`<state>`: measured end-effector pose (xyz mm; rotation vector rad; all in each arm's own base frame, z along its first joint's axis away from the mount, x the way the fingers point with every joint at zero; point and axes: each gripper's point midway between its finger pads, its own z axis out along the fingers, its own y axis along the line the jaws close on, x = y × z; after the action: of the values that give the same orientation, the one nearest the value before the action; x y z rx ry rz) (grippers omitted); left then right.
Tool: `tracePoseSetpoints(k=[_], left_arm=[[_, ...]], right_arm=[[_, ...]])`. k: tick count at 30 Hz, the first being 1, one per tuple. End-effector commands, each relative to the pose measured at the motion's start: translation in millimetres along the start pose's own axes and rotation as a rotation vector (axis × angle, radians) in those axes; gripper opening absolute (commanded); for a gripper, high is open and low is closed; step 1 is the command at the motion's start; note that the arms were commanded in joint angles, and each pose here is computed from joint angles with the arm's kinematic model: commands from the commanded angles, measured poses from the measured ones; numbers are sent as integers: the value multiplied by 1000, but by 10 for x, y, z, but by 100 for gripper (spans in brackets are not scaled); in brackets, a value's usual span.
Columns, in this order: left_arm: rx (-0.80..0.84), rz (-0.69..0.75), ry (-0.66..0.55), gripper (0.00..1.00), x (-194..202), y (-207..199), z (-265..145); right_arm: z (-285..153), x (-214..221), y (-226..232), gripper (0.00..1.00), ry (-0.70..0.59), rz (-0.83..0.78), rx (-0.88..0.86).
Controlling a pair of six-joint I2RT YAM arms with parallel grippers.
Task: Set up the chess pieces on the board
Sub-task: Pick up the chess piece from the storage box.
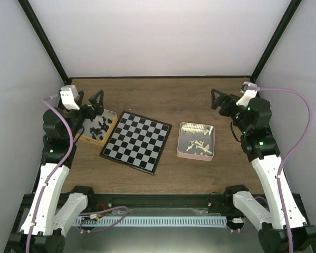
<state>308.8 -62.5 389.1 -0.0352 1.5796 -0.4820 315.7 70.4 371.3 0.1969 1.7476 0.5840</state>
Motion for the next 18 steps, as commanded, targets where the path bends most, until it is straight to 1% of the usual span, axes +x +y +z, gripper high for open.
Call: tracePoseSetpoints(k=[1,4,6,11,14,18], left_arm=[[157,-24,-48,99,-87,-202,38],[200,-46,-55,100,2,-204,84],[233,-56,-53,100,39,-229,114],[304,-76,-17,100,153,-275,249],[358,-86,3,100,204,-315,363],[433,-103,45,100,245,-378,548]], right_arm=[[83,38,5,99,29,70,-51],[236,165,-78,96,83,111,-42],[358,271,-79,94,139,120,-66],[685,573,-83,84,296,107,-131],[895,774,-158,79,384,79,-84],[1135,1099,-224,76,503,16,17]])
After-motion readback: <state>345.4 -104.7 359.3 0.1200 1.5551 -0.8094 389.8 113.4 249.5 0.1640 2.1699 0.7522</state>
